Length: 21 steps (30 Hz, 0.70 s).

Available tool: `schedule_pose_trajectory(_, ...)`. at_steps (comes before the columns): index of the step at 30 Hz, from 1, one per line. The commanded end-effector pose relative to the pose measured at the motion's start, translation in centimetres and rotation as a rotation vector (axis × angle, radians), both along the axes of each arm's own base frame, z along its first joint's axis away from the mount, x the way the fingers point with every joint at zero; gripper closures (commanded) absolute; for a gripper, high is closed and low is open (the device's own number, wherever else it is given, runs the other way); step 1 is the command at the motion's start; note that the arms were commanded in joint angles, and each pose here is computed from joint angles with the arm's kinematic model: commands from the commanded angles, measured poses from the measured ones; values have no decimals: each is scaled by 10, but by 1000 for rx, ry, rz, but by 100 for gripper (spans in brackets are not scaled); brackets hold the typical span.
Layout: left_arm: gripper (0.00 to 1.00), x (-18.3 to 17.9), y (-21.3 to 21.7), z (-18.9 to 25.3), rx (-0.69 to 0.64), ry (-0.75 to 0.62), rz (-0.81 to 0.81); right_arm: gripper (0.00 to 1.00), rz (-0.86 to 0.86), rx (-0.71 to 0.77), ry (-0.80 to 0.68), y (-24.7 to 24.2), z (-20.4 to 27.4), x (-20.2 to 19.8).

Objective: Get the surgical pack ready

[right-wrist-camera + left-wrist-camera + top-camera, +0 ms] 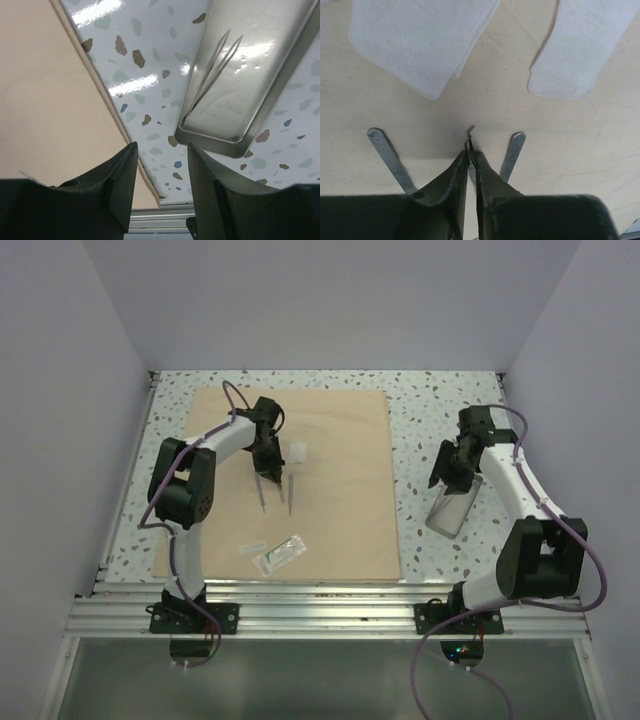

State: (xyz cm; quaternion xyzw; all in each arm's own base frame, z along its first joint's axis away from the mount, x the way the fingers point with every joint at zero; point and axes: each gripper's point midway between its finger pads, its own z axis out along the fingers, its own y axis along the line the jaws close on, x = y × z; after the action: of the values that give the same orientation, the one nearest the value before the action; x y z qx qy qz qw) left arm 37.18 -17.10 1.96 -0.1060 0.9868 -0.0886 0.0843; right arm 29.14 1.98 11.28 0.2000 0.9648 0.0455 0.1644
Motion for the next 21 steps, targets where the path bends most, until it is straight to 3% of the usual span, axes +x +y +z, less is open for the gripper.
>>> schedule_pose_trajectory(1,88,16,-1,3,-10,-50,-5,52,150,126,-19,37,14,1)
schedule_pose_trajectory(3,100,17,-2,12,-17,-65,-4,51,262,204,-54,61,23,9)
schedule_pose_trajectory(5,100,12,-5,22,-42,-64,2,48,424,341,-68,109,30,5)
schedule_pose_trajectory(7,100,7,-16,47,-110,-92,3,36,587,460,-87,164,35,-1)
schedule_pose_trajectory(10,100,-7,-34,73,-213,-100,4,28,725,584,-132,229,35,-8)
schedule_pose_trajectory(15,100,-37,-51,85,-334,-50,18,28,825,590,-126,288,21,-6)
schedule_pose_trajectory(21,100,-59,-66,97,-408,-28,19,40,850,578,-124,320,10,-3)
